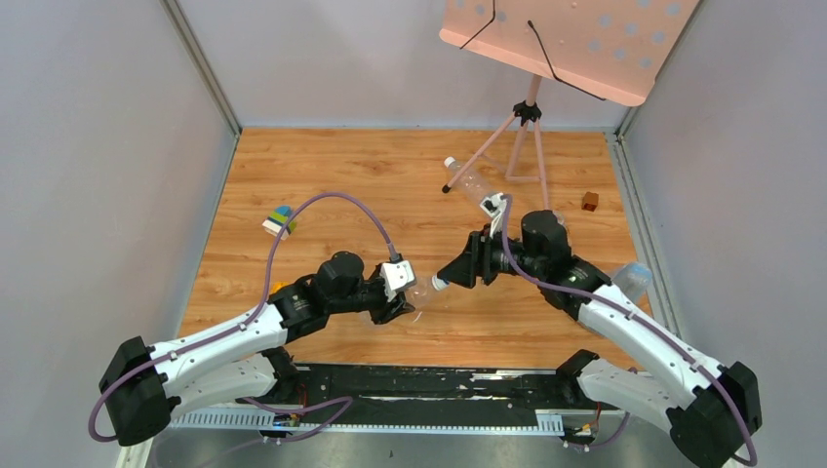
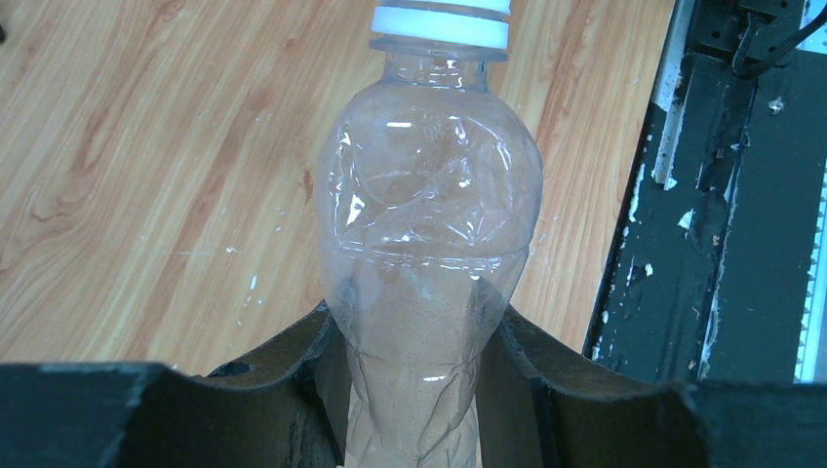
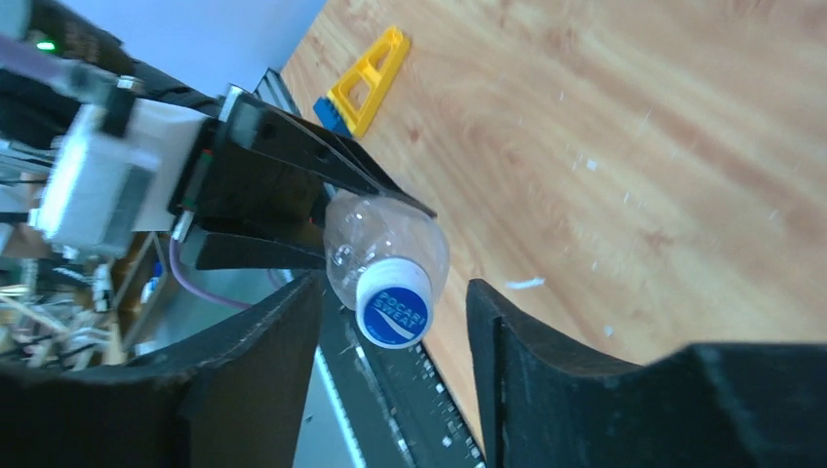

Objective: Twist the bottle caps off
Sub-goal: Unscrew the bottle cap from the plastic bottle.

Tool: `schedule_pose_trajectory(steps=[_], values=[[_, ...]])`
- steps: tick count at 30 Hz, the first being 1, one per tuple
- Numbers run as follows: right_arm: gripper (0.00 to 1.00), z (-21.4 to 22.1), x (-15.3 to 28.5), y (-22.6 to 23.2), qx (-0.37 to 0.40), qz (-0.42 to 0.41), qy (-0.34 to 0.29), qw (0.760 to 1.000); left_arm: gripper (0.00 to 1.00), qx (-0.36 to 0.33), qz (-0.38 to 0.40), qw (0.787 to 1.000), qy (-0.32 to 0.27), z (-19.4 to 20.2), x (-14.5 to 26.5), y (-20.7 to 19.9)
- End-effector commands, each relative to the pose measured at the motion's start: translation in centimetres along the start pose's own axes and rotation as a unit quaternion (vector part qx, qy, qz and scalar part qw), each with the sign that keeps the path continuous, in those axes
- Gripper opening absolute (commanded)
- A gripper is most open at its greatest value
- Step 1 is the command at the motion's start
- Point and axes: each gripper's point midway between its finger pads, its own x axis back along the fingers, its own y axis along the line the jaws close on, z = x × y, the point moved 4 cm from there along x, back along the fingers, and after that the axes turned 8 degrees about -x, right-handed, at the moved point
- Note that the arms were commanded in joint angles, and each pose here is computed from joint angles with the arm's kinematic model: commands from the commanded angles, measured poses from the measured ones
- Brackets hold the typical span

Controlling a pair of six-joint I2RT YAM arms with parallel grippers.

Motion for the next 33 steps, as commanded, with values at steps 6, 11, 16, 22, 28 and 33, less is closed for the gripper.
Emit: schedule_pose_trajectory(steps=[6, 11, 16, 22, 28, 33], values=[[0.51, 0.8, -0.8, 0.4, -0.087, -0.003, 0.056, 0.995, 0.03, -0.008, -0.016, 0.999, -0.029, -2.0, 0.5, 0.7], [0.32, 0.3, -1.3, 0.7, -0.077, -0.022, 0.055, 0.995, 0.03, -0.008, -0.015, 0.999, -0.029, -2.0, 0.4, 0.7], [0.0, 1.2, -1.1, 1.1, 0.003, -0.081, 0.074, 0.994, 0.03, -0.007, -0.014, 0.999, -0.03, -1.9, 0.5, 0.6], [0.02, 2.3, 0.3, 1.8, 0.265, -0.197, 0.019, 0.944, 0.03, -0.01, -0.008, 0.999, -0.041, -2.1, 0.6, 0.3], [0.1, 3.7, 1.7, 2.0, 0.475, -0.263, -0.057, 0.838, 0.04, -0.016, -0.006, 0.999, -0.049, -2.3, 0.7, 0.3], [0.41, 2.6, 1.5, 1.9, 0.42, -0.219, -0.043, 0.88, 0.04, -0.016, -0.005, 0.999, -0.049, -2.2, 0.7, 0.2]])
